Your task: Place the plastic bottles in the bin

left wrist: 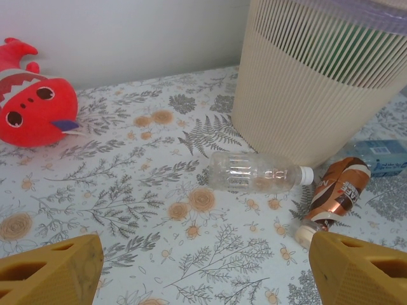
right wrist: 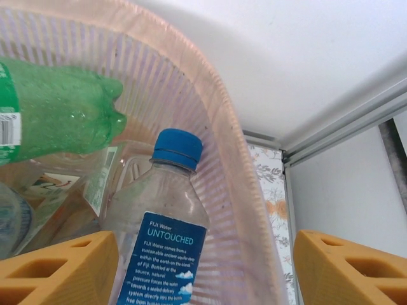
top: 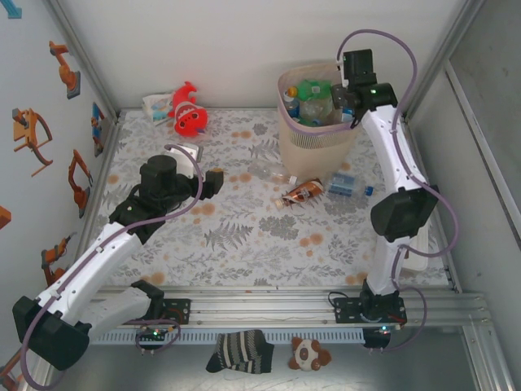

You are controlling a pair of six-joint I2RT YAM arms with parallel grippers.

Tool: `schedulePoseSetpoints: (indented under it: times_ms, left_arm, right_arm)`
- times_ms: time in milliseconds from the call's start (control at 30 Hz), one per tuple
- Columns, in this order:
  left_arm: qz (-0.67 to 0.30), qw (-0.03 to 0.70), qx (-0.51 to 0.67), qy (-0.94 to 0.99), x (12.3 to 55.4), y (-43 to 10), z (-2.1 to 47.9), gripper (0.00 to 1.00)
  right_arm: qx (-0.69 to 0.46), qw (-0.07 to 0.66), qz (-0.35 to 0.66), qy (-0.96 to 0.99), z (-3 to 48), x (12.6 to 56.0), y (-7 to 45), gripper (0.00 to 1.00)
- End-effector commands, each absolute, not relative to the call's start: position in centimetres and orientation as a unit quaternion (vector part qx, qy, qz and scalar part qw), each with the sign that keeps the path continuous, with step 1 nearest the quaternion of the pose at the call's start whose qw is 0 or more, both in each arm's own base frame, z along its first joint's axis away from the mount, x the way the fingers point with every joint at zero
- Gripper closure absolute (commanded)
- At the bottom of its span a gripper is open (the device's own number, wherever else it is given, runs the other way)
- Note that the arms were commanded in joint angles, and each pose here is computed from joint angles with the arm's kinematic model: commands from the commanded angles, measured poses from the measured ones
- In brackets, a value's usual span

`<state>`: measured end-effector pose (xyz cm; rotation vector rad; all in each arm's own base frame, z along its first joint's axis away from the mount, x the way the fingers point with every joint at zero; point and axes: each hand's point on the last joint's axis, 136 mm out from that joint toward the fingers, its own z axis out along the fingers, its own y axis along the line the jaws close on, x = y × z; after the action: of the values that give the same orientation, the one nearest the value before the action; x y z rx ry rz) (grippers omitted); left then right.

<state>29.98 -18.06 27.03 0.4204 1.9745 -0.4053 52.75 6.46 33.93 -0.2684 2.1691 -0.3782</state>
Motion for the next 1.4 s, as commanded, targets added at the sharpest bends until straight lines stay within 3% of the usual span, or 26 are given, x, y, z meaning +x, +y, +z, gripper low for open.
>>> schedulePoseSetpoints:
  times_ms: [0,433,833,1000,1200,1367]
  left_arm:
    - [-0.175,0.521,0.175,0.817,29.9,-18.1,27.8,0.16]
    - [-0.184,0.516,0.179,0.817,30.7,-19.0,27.2,0.16]
    - [-0.199,0.507,0.186,0.818,31.1,-20.0,26.8,0.16]
    - [-0.203,0.504,0.187,0.818,31.1,-20.1,26.6,0.16]
    - [-0.203,0.504,0.186,0.818,31.0,-20.1,26.5,0.16]
    - [-0.204,0.505,0.184,0.818,31.0,-20.0,26.5,0.16]
  right_arm:
    - [-0.085,0.499,-0.128,0.853,39.0,51.2,6.3,0.29]
    - [-0.044,0.496,-0.075,0.864,38.6,46.7,5.6,0.3]
    - [0.052,0.469,-0.052,0.88,35.1,41.4,0.9,0.31]
    - [0.163,0.443,-0.023,0.881,31.1,39.8,-2.1,0.31]
    - [0.356,0.379,0.094,0.849,24.8,38.6,-4.8,0.35]
    - [0.5,0.282,0.167,0.801,18.8,38.1,-5.8,0.35]
